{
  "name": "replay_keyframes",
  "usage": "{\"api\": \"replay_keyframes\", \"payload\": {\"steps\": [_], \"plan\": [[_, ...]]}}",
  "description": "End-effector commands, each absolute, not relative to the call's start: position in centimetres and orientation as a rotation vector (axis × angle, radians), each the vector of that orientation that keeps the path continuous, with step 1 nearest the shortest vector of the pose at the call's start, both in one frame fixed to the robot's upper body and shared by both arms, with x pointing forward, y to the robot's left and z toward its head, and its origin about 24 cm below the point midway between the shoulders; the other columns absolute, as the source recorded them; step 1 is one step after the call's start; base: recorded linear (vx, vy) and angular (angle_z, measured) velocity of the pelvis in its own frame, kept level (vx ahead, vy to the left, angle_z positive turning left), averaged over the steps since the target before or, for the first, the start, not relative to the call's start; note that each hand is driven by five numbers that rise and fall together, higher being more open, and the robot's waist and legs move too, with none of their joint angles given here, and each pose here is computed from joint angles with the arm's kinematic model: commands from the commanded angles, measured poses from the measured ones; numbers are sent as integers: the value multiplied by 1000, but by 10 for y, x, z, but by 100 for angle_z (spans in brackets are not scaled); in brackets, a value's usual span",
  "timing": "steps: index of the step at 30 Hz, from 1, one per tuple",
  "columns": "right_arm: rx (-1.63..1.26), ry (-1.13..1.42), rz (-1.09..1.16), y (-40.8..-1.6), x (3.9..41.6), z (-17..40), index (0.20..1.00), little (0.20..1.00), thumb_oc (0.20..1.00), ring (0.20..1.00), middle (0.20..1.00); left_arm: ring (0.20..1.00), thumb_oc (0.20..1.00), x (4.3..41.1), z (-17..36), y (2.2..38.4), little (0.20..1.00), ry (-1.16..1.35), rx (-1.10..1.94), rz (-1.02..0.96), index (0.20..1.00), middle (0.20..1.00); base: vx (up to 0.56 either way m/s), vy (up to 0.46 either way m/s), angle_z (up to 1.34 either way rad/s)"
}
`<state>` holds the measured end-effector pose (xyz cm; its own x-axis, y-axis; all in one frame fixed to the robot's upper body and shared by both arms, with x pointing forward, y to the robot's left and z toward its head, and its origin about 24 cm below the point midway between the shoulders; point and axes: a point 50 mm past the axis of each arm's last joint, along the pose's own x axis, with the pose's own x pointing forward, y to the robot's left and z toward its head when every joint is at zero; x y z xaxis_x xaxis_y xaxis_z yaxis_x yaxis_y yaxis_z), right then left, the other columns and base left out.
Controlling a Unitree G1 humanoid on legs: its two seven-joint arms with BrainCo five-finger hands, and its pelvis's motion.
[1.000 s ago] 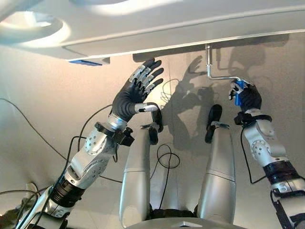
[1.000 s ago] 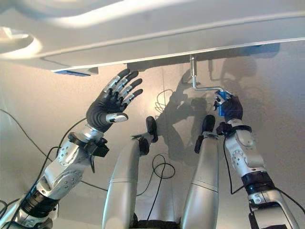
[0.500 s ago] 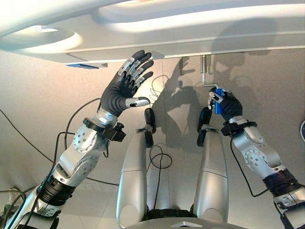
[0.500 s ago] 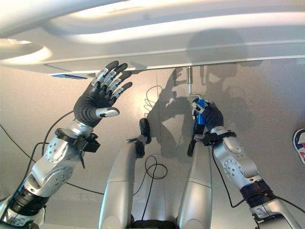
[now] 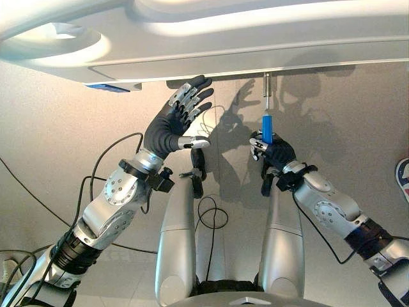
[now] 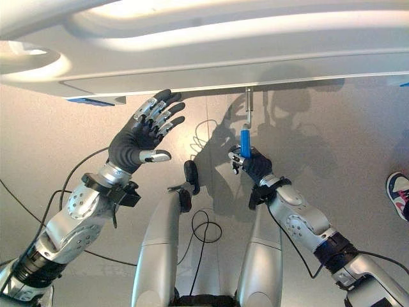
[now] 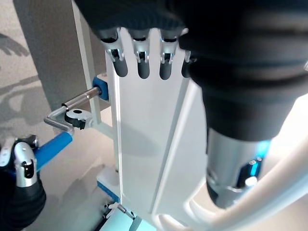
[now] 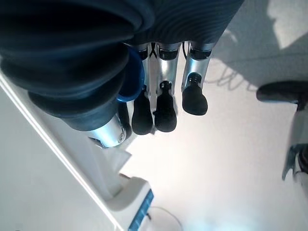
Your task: Raise the hospital bed
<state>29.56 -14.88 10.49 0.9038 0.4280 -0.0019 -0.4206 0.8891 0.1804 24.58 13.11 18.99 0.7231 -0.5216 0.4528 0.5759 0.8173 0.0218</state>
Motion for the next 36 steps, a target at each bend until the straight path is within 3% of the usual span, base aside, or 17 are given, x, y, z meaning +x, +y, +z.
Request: {"api": "replay_keyframes", "payload": {"steps": [1,21,27,36], "plan": [[225,-372,860,-77,274,194,200,200,200,200,200,1000,1000,236,204,123,1000,-585,-134,-631,1000,1000,0,0,0],[83,-258,743,-55,314,172,200,200,200,200,200,1000,1000,234,199,114,1000,-560,-193,-650,1000,1000,1,4,0],[-28,-193,621,-56,344,162,200,200,200,200,200,1000,1000,233,200,109,1000,-552,-234,-672,1000,1000,0,0,0],[-59,-85,342,-88,386,151,200,200,200,200,200,1000,1000,232,196,104,1000,-520,-289,-707,1000,1000,8,10,2]]}}
